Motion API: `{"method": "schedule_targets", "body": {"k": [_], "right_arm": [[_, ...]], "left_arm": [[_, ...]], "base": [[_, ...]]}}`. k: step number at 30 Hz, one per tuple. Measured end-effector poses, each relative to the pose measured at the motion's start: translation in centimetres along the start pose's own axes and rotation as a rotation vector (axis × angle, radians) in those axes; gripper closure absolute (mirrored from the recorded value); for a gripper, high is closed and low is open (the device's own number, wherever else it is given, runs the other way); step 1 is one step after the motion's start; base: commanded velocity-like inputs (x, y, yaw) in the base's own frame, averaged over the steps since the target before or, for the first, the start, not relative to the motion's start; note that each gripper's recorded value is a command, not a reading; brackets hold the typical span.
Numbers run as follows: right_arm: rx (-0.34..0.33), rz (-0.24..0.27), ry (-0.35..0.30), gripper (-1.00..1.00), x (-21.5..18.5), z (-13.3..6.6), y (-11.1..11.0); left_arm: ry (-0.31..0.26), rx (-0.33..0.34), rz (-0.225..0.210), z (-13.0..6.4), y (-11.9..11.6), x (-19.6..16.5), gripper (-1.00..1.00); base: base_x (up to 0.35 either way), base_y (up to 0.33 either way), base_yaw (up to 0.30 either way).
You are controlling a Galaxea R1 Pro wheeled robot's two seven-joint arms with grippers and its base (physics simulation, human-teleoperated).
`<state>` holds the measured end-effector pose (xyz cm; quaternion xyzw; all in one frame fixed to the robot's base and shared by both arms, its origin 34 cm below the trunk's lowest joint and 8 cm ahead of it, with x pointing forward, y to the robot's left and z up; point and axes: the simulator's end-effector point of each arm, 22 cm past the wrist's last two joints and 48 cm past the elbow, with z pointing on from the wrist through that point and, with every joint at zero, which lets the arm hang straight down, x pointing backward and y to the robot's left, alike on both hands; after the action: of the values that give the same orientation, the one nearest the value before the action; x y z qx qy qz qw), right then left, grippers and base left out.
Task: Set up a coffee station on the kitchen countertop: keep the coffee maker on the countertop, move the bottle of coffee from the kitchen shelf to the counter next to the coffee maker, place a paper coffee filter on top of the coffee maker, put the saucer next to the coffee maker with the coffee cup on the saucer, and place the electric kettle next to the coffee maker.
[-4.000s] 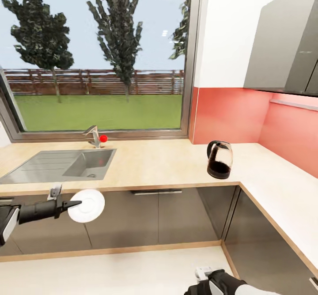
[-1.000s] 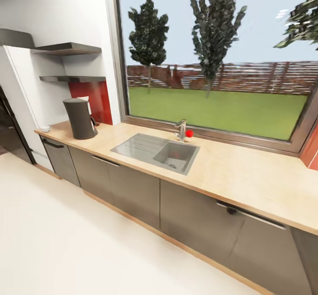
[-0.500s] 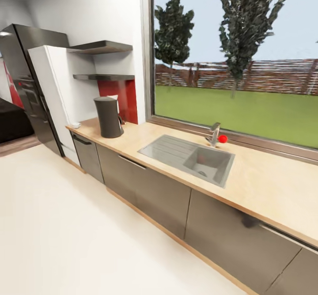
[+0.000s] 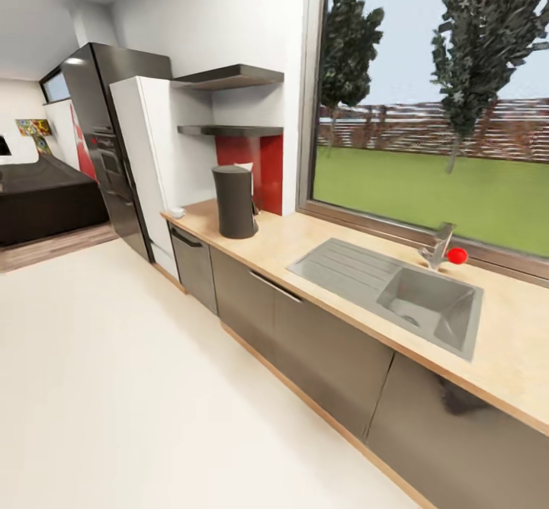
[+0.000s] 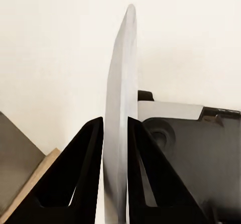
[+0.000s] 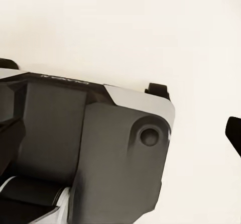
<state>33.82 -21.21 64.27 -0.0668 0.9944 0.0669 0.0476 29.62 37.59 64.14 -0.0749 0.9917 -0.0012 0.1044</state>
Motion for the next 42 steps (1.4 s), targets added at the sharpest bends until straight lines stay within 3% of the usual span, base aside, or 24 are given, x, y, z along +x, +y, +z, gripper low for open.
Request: {"method": "schedule_targets", "body": {"k": [12,19,33,42], "right_arm": [[-0.009,-0.002,0.001,-1.0,0.1,0.1,0.2],[-0.011,-0.009,-0.054,-1.0,-1.2,0.0,0.4],[-0.01,-0.003,-0.06,-1.0,-1.3,0.0,0.4],[-0.006,0.0,0.007,-1.0,3.6,0.7,0.4]], "left_arm": [[0.001,0.001,0.005,0.0,0.0,0.1,1.0],[0.002,0.001,0.008,0.0,0.0,0.1,1.0],[0.001,0.001,0.003,0.0,0.0,0.1,1.0],[0.003,0.0,0.005,0.1,0.0,0.1,1.0]], "base": [[0.321,0.127,0.09],[0.333,0.132,0.0],[0.32,0.184,0.042],[0.312,0.186,0.257]]}}
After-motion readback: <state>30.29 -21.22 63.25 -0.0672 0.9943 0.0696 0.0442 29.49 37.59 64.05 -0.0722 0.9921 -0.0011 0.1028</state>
